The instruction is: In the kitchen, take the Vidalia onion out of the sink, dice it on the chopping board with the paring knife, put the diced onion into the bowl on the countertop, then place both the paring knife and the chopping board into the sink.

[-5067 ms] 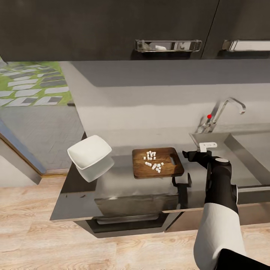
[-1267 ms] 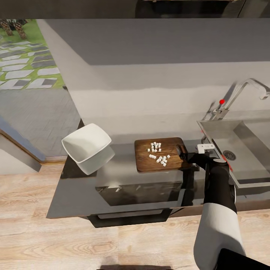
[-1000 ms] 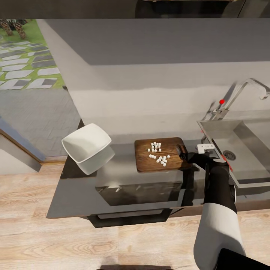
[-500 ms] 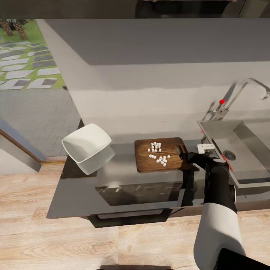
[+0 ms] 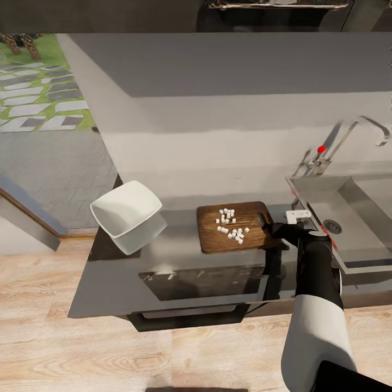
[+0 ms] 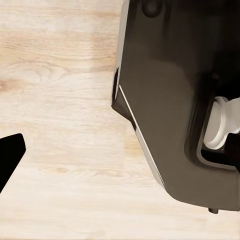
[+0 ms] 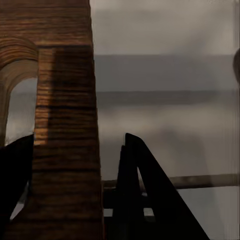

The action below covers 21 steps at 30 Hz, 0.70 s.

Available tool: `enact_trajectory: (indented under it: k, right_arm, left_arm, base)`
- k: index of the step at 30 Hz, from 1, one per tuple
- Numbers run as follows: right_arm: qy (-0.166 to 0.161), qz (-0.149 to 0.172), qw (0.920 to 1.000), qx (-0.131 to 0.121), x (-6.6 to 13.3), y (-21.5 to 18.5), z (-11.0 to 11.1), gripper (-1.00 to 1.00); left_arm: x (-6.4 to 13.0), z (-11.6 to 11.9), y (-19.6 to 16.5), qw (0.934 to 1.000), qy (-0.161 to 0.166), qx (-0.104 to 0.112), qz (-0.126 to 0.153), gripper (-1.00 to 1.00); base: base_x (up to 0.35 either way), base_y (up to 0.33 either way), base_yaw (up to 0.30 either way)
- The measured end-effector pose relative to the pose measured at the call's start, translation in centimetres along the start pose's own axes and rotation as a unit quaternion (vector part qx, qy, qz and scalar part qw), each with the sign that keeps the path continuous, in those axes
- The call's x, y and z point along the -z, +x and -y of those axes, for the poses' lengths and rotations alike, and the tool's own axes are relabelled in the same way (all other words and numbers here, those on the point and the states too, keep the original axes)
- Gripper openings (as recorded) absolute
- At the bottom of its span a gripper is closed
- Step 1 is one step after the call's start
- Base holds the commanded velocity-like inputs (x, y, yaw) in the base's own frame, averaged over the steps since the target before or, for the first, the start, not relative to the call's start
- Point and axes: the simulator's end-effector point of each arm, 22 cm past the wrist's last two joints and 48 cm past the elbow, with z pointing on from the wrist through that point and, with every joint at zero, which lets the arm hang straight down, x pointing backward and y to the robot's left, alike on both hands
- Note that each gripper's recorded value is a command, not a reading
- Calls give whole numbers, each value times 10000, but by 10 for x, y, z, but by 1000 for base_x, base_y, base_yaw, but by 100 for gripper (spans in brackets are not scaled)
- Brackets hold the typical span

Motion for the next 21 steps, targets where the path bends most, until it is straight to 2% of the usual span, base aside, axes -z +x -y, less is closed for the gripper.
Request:
enact_trajectory:
  k: [21]
  right_arm:
    - [19,160,9999,8,13,-18,2,-100]
  left_arm:
    - [-5,1,-8,9999,20,9,160,100]
  base:
    - [0,0,0]
